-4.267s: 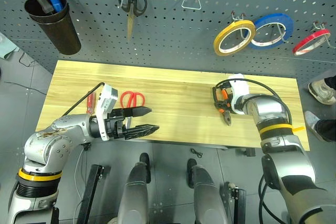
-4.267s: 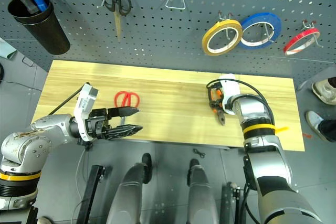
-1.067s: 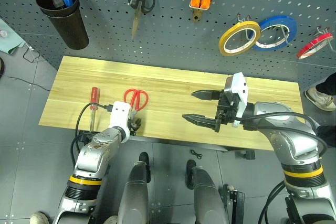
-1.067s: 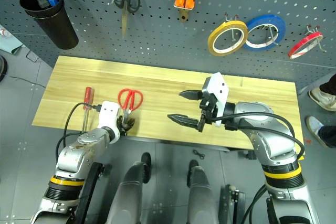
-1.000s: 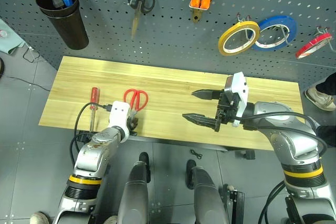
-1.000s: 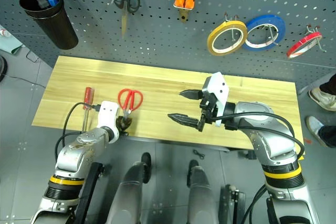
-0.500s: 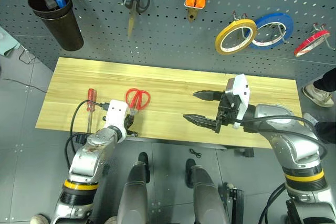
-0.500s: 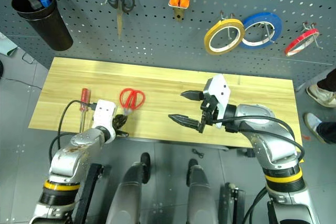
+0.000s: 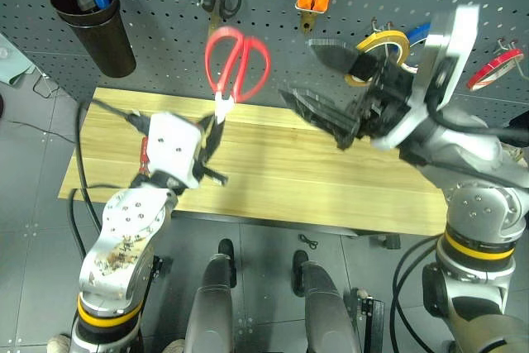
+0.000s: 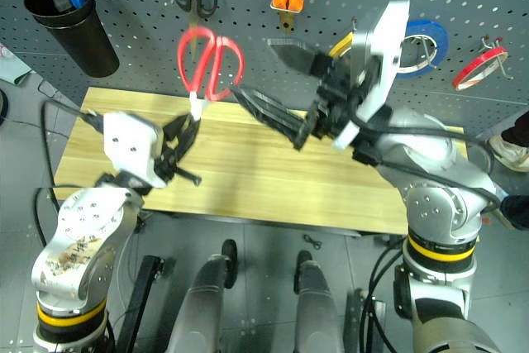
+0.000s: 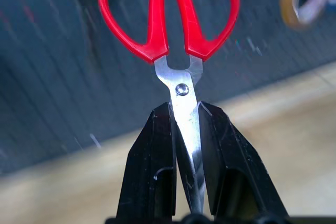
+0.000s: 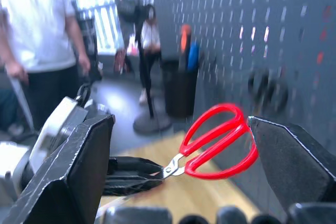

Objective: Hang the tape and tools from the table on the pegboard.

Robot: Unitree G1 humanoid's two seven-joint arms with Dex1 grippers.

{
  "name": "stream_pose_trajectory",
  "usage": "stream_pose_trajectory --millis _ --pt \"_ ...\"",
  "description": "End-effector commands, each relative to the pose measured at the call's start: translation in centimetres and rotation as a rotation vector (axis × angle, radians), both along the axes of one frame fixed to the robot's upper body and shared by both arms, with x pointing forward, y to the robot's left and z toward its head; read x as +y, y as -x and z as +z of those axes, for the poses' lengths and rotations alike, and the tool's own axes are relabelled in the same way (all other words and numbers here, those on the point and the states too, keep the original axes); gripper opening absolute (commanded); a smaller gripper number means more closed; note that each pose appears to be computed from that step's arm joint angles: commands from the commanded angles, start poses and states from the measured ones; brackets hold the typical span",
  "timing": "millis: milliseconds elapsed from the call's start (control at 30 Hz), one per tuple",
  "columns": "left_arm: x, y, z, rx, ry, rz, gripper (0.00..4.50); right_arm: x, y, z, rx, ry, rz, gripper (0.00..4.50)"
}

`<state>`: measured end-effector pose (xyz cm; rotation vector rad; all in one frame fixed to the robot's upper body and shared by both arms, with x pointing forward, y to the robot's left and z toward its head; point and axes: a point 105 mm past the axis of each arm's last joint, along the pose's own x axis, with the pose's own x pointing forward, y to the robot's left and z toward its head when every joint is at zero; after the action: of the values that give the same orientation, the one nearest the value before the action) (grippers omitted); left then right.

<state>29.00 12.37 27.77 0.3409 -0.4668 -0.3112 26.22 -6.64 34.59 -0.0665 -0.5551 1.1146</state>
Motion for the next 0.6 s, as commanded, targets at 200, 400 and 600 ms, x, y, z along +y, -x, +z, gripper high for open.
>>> stream_pose_trajectory --millis 200,400,600 --pt "0.7 -0.5 2.6 -0.132 -0.008 0.068 0.2 -0.1 0.3 2.0 -0.088 -0.052 0.012 4.5" --pt "0.5 -1.6 0.8 -0.052 -0.01 0.064 0.2 -0.1 0.0 2.0 -0.085 -0.04 -0.013 4.5" --pt "0.0 -2.7 -0.2 -0.002 -0.019 0.031 0.2 -0.1 -0.2 1.7 -0.075 -0.016 -0.03 4.5"
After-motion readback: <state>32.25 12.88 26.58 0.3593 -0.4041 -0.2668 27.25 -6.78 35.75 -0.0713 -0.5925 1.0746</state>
